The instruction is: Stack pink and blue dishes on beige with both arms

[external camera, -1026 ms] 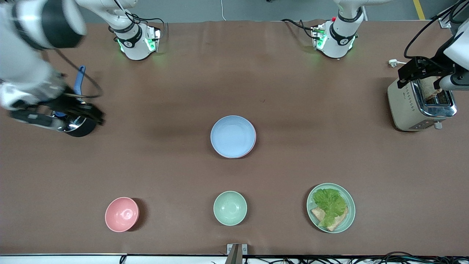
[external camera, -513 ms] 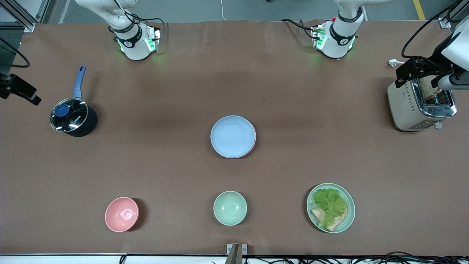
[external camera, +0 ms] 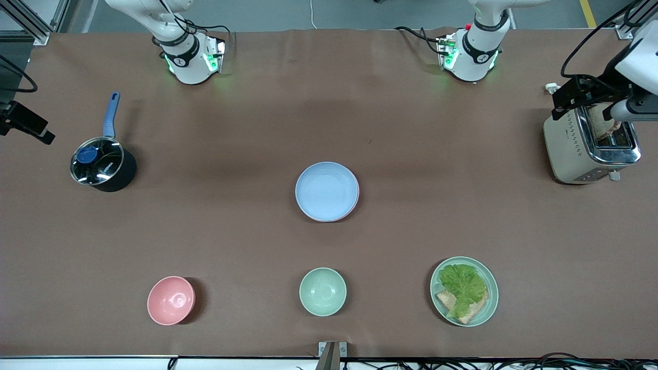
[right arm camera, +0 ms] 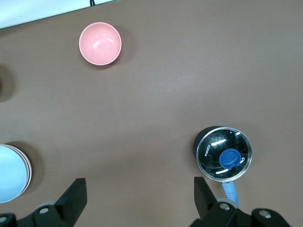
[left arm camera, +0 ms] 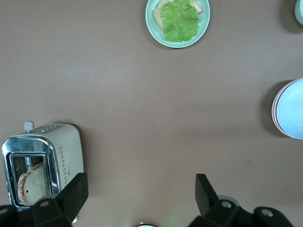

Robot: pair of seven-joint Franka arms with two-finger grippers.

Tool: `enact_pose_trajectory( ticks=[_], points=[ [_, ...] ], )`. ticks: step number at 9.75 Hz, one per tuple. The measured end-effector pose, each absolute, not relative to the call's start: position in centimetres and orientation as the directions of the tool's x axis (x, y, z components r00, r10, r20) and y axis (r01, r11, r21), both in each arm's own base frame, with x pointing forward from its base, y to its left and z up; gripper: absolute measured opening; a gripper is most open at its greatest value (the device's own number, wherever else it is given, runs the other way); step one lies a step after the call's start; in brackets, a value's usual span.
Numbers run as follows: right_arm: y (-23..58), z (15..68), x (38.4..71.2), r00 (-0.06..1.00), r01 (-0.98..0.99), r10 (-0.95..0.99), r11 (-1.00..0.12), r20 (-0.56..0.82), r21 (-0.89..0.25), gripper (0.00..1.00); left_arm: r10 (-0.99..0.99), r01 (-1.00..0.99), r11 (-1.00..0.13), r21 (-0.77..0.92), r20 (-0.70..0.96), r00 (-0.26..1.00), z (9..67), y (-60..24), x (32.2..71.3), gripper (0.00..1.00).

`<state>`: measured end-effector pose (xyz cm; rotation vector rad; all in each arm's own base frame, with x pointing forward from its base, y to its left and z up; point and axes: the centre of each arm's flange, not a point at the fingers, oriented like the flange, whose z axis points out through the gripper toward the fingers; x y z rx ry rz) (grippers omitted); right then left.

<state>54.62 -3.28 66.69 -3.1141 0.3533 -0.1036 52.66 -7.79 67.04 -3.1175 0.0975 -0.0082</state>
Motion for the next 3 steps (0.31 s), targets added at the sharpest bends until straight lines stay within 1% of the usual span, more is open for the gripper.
enact_pose_trajectory(
  ticks=[3],
  points=[
    [-3.28,66.83,54.56,0.974,-0.215,-0.216,-0.976,0.064,-0.012,1.0,-0.06,-0.06,-0.998,-0.022,0.013,0.998,67.4,-7.66,52.71,1.0]
  ],
)
